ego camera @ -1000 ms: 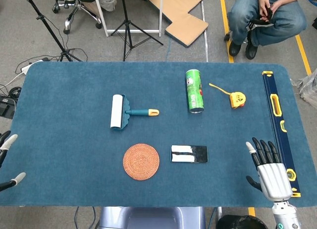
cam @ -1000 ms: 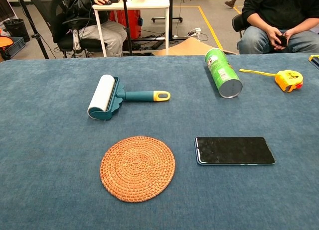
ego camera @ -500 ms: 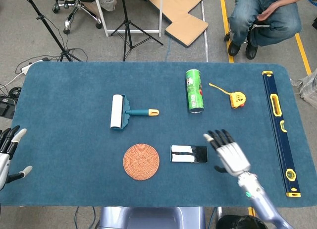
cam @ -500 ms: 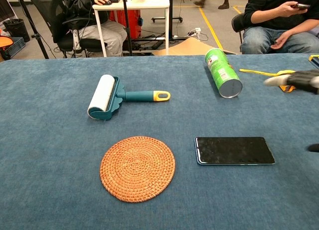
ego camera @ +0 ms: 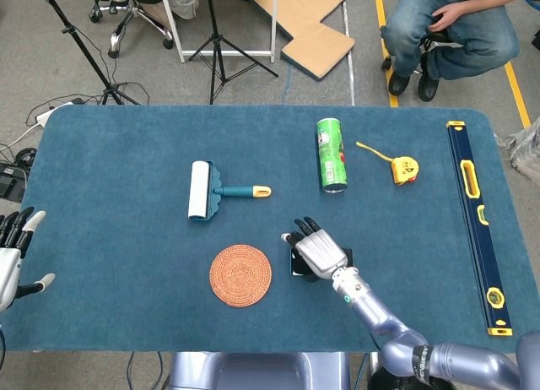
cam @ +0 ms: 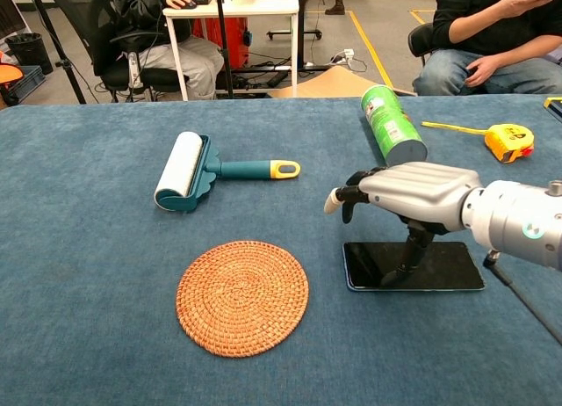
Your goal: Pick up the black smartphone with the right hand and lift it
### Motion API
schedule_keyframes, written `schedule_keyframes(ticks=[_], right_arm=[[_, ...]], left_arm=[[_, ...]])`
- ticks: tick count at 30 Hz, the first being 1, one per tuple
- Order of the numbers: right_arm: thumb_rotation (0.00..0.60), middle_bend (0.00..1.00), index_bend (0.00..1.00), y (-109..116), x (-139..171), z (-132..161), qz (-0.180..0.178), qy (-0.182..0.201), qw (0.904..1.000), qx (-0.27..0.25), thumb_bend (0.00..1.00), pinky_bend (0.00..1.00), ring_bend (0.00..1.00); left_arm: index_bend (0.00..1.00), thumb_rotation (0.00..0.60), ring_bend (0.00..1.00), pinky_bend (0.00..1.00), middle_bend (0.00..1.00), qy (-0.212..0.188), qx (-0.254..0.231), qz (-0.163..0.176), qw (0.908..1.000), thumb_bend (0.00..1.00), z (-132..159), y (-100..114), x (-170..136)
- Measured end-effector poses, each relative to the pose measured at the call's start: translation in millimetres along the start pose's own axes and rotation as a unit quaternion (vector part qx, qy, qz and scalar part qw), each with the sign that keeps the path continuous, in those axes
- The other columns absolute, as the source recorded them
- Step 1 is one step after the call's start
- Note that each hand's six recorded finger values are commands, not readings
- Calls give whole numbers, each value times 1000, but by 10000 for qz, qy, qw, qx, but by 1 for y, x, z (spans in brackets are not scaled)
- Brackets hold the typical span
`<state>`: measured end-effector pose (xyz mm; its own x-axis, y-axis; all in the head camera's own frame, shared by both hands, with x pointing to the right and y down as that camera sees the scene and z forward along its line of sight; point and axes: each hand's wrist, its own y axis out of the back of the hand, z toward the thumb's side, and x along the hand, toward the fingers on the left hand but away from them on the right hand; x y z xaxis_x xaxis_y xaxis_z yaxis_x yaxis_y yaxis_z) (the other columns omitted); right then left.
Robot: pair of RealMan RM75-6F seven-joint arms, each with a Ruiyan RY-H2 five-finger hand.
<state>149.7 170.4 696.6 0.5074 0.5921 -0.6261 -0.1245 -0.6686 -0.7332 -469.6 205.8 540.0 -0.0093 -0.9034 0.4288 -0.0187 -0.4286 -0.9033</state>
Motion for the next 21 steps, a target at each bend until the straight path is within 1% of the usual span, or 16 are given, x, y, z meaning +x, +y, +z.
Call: schedule_keyframes(ticks=[5, 10, 16, 21], right_arm=[[600, 244, 221, -1, -3, 5, 106, -149, 9995, 268, 0, 0, 0], [600, 240, 219, 0, -1, 7, 249, -403, 9983, 344, 0, 0, 0], [600, 240, 219, -3, 3, 5, 481, -767, 9939, 630, 0, 0, 0], [600, 239, 221, -9, 7, 5, 650, -899, 9908, 777, 0, 0, 0]], left_arm=[[0, 600, 0, 0, 0, -8, 13, -7, 10000, 0, 1, -1, 0], [0, 600, 0, 0, 0, -31, 30, -35, 10000, 0, 3, -2, 1], [0, 600, 0, 0, 0, -56, 19, -29, 10000, 0, 5, -1, 0], [0, 600, 0, 0, 0, -76, 31, -35, 10000, 0, 6, -1, 0]])
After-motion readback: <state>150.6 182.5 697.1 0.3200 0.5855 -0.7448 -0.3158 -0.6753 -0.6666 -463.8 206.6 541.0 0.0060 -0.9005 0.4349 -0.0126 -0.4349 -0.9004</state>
